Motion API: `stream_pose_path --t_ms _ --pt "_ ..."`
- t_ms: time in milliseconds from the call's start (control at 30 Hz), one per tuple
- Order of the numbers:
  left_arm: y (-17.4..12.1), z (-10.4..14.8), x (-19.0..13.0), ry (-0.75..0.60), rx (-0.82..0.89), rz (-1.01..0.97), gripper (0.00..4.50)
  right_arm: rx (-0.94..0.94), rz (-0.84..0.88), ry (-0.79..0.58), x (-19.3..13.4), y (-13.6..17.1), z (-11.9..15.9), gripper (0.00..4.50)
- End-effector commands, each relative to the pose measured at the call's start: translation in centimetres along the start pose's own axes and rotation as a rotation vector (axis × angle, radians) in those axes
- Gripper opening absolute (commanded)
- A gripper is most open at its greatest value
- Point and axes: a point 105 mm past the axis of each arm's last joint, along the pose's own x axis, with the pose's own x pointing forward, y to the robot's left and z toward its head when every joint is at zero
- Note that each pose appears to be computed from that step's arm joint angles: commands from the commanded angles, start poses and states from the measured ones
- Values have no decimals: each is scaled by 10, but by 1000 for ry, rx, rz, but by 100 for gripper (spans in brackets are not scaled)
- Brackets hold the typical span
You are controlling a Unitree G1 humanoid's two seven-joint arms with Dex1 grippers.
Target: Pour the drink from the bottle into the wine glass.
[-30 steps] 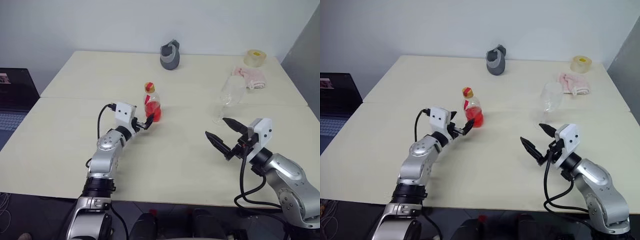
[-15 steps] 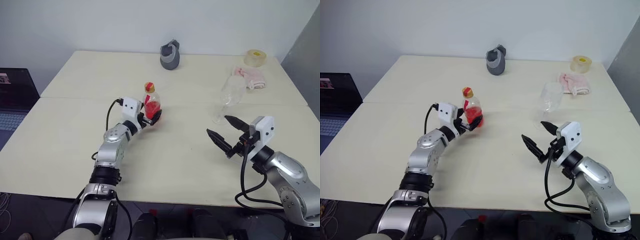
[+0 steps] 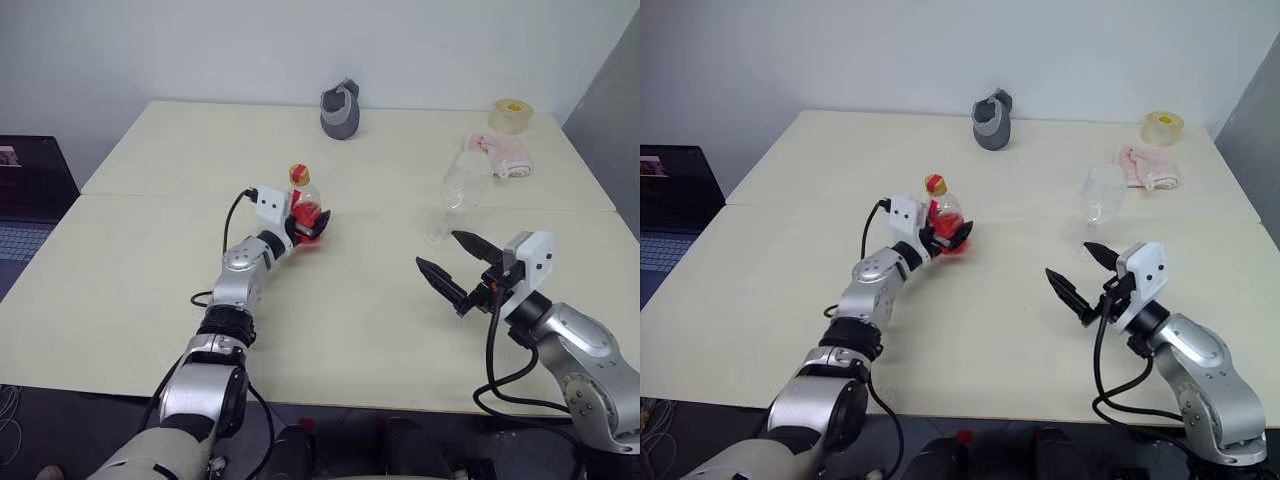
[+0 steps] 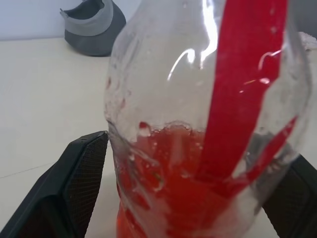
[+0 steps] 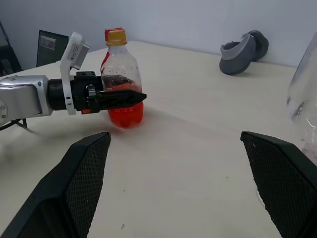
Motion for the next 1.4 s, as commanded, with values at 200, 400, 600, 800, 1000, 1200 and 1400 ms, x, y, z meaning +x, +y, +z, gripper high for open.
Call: stream_pose_path --t_ms 200,400,600,800,1000,1200,1400 --pt "-7 20 7 -99 -1 -37 447 -33 5 -27 -5 1 13 450" --pt "-3 23 8 -115 -5 -24 363 -32 9 -25 -5 2 13 450" --pt "-2 23 7 -116 -8 -21 211 -28 13 -27 -4 3 13 450" --pt "-2 25 4 -113 5 -33 192 -30 12 -26 -2 3 12 450" --pt "-26 35 -4 -98 94 -198 192 -41 31 -23 26 10 23 450" --pt "-51 39 -3 -81 151 -371 192 -14 99 -91 69 21 50 450" --pt "-67 46 0 -102 172 -467 192 39 156 -108 90 23 64 450"
